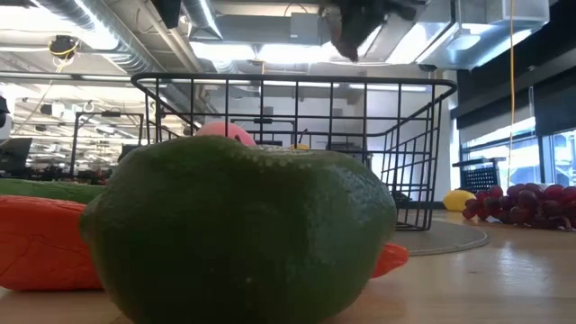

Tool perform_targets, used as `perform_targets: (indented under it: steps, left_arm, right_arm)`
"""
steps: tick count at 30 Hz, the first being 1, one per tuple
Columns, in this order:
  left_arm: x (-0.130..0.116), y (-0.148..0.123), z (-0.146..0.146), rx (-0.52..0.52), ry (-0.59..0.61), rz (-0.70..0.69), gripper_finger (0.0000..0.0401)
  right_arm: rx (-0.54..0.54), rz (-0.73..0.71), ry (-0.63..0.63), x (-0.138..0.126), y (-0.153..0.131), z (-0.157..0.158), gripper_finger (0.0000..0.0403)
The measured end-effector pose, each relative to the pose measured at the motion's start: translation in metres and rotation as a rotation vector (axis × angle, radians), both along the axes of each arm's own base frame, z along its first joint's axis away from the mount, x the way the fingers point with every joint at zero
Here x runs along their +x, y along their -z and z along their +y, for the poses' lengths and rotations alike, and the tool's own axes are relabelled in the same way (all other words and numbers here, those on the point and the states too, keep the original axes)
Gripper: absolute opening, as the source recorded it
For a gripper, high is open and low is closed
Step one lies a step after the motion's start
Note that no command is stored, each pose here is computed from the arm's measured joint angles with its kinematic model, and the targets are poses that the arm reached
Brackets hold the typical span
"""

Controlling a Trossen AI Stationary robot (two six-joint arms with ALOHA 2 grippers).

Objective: Build produce basket
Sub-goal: Put the red chili pepper into the black wire basket

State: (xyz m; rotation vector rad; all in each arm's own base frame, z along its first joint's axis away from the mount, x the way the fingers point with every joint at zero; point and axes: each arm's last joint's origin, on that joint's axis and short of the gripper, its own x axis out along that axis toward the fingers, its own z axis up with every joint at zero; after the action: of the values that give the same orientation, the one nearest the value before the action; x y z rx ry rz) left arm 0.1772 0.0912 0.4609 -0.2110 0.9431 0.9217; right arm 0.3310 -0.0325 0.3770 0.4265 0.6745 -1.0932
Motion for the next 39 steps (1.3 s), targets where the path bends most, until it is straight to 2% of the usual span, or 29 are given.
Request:
perform_targets:
  steps: [3,6,9,13,18,23,29,32,39]
  left_arm:
    - [0.000,0.000,0.000,0.009,0.026,0.020,0.0069]
    - [0.000,0.000,0.000,0.012,0.036,0.027,0.0069]
    - [0.000,0.000,0.000,0.013,0.040,0.030,0.0069]
    - [0.000,0.000,0.000,0.018,0.056,0.043,0.0069]
    - [0.000,0.000,0.000,0.024,0.073,0.056,0.0069]
    - [0.000,0.000,0.000,0.025,0.077,0.058,0.0069]
    - [0.000,0.000,0.000,0.021,0.081,0.057,0.0069]
    - [0.001,0.001,-0.001,-0.013,0.156,0.061,0.0069]
    - [0.006,0.001,-0.006,-0.092,0.474,0.063,0.0069]
  right_arm:
    - [-0.088,-0.052,-0.012,0.003,-0.001,0.027,0.0047]
    - [-0.131,-0.092,0.011,0.003,0.008,0.050,0.0047]
    - [-0.145,-0.133,0.025,0.002,0.024,0.070,0.0047]
    - [-0.109,-0.142,-0.012,0.004,0.052,0.089,0.0047]
    - [-0.084,-0.195,-0.037,0.010,0.088,0.100,0.0047]
    - [-0.033,-0.192,-0.055,0.008,0.129,0.100,0.0047]
    - [0.013,-0.182,-0.112,0.005,0.166,0.097,0.0047]
    - [0.034,-0.201,-0.157,0.006,0.177,0.095,0.0043]
    - [0.063,-0.206,-0.189,0.005,0.191,0.086,0.0042]
